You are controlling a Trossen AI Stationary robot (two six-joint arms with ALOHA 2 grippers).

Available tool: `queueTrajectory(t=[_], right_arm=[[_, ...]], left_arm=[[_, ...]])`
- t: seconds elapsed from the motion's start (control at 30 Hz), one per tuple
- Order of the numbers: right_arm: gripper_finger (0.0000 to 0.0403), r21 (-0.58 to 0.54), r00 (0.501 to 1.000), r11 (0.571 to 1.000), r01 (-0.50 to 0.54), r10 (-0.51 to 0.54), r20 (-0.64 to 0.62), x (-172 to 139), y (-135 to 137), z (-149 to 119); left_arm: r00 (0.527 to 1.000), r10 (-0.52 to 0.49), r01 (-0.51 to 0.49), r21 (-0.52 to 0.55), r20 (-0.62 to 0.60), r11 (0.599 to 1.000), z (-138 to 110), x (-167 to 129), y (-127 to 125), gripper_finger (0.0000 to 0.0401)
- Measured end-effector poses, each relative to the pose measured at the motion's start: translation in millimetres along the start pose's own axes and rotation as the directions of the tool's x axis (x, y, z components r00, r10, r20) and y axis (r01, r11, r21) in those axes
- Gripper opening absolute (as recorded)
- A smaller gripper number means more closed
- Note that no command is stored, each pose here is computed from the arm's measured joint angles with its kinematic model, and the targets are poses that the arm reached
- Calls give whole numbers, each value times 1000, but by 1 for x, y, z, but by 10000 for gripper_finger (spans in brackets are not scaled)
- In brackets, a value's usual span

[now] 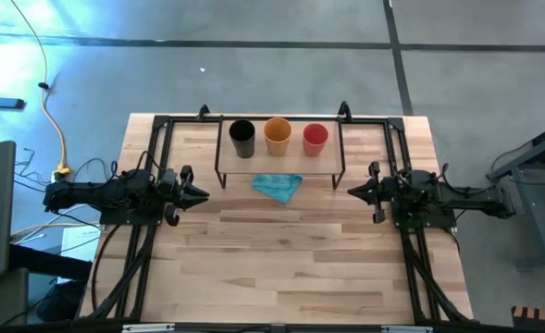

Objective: Stack small to large cups/mugs on shelf
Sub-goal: Return to Home Position

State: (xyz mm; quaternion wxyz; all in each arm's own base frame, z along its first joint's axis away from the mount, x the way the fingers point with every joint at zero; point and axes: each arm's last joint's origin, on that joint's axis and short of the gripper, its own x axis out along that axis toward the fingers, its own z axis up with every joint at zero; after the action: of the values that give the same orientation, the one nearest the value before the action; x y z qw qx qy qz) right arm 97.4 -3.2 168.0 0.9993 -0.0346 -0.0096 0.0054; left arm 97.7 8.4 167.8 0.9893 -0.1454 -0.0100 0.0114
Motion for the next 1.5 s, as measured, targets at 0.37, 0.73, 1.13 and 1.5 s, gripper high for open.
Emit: queueTrajectory(t=[0.37,0.73,1.13,1.5], right_arm=[[3,0,1000,1000,-1,1,0,0,0,0],[3,0,1000,1000,-1,1,0,0,0,0],[3,0,1000,1000,-6,6,0,0,0,0],[3,0,1000,1000,-5,5,0,0,0,0]], left_arm=[[1000,0,0,0,0,1000,0,0,0,56],[1000,0,0,49,0,999,0,0,0,56],[1000,0,0,288,0,958,0,0,0,56],[1000,0,0,308,0,951,0,0,0,56]])
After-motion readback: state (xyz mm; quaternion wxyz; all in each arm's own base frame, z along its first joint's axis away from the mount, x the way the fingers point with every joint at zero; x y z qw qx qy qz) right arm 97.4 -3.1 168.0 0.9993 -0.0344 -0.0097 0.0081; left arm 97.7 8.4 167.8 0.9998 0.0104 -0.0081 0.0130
